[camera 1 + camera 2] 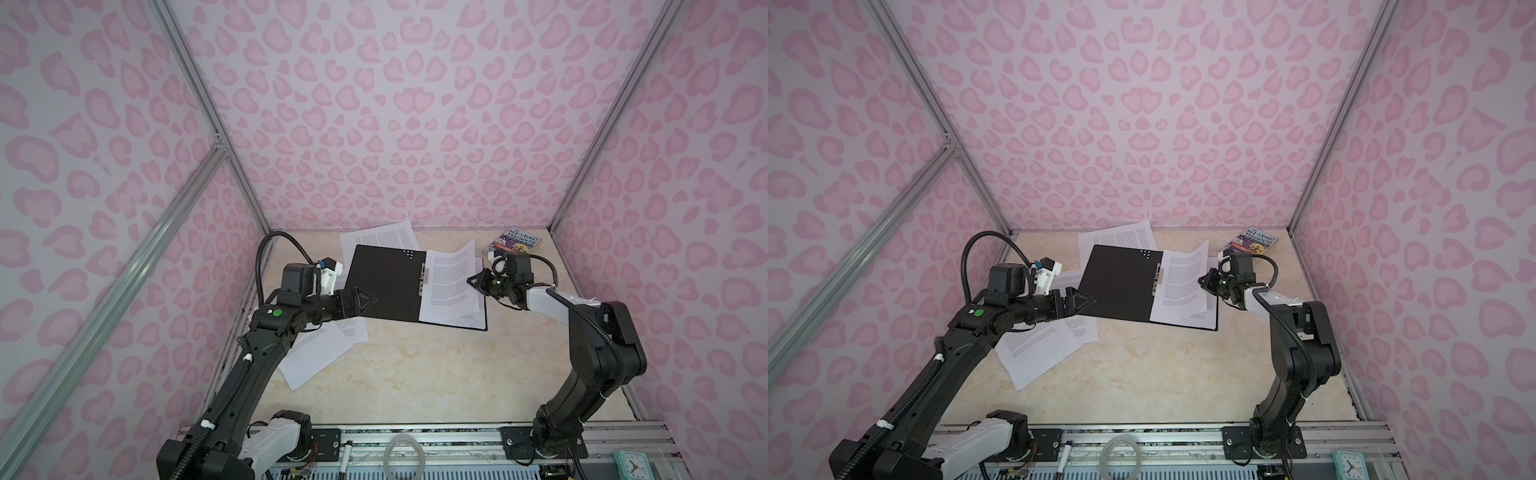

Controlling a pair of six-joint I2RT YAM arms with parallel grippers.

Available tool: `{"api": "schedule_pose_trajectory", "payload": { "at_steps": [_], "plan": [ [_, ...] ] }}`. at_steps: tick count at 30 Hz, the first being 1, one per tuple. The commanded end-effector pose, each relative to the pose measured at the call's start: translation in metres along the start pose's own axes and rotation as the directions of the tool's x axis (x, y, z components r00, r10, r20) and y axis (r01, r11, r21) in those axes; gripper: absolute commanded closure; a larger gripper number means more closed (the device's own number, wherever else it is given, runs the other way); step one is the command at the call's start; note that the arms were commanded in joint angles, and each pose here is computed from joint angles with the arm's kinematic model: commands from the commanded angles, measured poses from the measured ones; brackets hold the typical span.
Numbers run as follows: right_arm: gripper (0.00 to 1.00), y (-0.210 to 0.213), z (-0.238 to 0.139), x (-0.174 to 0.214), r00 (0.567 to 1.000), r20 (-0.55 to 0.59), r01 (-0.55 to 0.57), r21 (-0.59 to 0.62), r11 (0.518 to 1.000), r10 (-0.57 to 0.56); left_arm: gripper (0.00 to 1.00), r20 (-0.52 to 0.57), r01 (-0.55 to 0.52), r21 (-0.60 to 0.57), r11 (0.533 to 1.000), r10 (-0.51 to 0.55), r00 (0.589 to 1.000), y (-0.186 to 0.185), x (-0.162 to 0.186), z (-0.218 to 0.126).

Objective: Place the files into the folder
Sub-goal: 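Press the sheet under the clip with the right gripper while the left withdraws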

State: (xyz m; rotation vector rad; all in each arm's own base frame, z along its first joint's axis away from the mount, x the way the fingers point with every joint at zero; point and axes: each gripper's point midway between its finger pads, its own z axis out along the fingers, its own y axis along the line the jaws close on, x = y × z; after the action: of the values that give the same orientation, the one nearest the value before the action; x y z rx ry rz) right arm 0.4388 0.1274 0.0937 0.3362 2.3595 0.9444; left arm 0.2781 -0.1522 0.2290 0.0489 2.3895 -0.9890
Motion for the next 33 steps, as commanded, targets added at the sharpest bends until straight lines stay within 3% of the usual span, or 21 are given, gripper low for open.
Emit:
{"api": "schedule_pose_trajectory", "payload": {
  "at_steps": [1,33],
  "plan": [
    [1.0,-0.001,-0.001,0.007,1.0,-0.022,0.0,-0.006,1.0,0.0,0.02,0.002,-0.014,-0.008,1.0,0.014,1.0,0.002,0.0,0.0],
    [1.0,-0.005,0.009,-0.001,1.0,-0.004,-0.029,-0.003,1.0,0.029,0.02,-0.01,0.014,-0.023,1.0,-0.014,1.0,0.009,0.002,0.004]
  ]
}}
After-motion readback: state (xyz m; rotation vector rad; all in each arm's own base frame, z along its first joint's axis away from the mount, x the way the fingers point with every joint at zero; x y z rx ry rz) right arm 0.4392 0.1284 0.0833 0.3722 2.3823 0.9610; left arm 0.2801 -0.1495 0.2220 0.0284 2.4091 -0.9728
